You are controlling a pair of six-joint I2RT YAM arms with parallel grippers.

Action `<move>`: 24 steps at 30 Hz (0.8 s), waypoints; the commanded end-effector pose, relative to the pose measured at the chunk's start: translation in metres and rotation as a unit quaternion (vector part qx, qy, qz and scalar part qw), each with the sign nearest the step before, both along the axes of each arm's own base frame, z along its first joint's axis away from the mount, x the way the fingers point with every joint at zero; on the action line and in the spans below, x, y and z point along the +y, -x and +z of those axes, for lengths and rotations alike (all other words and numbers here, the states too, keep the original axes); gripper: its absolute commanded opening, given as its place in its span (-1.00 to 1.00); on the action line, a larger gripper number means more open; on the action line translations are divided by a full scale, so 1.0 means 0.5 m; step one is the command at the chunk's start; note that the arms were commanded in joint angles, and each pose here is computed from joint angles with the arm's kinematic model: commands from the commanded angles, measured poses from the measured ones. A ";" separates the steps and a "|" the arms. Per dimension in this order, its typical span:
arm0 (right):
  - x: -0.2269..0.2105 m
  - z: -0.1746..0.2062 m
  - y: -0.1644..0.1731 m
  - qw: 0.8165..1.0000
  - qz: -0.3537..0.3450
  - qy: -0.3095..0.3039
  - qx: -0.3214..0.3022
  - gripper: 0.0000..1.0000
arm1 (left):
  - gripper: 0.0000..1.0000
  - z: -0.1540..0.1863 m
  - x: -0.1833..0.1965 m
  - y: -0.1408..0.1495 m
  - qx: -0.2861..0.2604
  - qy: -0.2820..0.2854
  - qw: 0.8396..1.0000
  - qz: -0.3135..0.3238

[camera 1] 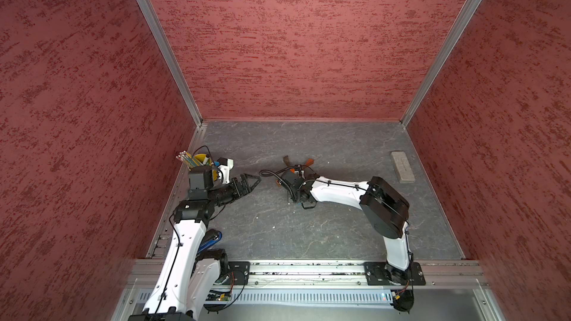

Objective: Assemble a small pinwheel with building blocks
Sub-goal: Assemble the building block at the center of the board.

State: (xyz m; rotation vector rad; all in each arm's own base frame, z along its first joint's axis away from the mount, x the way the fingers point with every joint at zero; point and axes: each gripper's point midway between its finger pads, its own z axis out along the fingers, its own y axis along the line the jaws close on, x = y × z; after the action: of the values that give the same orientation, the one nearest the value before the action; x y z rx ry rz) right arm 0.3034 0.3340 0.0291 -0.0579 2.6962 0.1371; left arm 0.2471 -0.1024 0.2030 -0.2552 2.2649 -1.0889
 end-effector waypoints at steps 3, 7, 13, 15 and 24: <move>0.003 -0.007 -0.019 1.000 -0.011 0.000 -0.009 -0.48 | 0.99 0.006 -0.001 0.000 -0.015 0.002 1.000 -0.006; 0.004 -0.007 -0.018 1.000 -0.009 -0.001 -0.008 -0.35 | 0.99 0.006 -0.002 0.001 -0.016 0.002 1.000 -0.007; 0.001 -0.005 -0.017 1.000 -0.012 -0.002 -0.010 -0.21 | 0.99 0.008 -0.003 0.002 -0.017 0.003 1.000 -0.008; -0.001 -0.005 -0.018 1.000 -0.012 -0.002 -0.011 -0.18 | 0.99 0.009 -0.003 0.002 -0.018 0.003 1.000 -0.008; -0.002 0.003 -0.019 1.000 -0.011 -0.005 -0.019 -0.20 | 0.99 0.009 -0.004 0.002 -0.018 0.003 1.000 -0.009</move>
State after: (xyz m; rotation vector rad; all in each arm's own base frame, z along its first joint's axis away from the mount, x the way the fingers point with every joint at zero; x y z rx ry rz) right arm 0.3061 0.3362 0.0301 -0.0555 2.6856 0.1514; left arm 0.2459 -0.1043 0.2042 -0.2461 2.2631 -1.1053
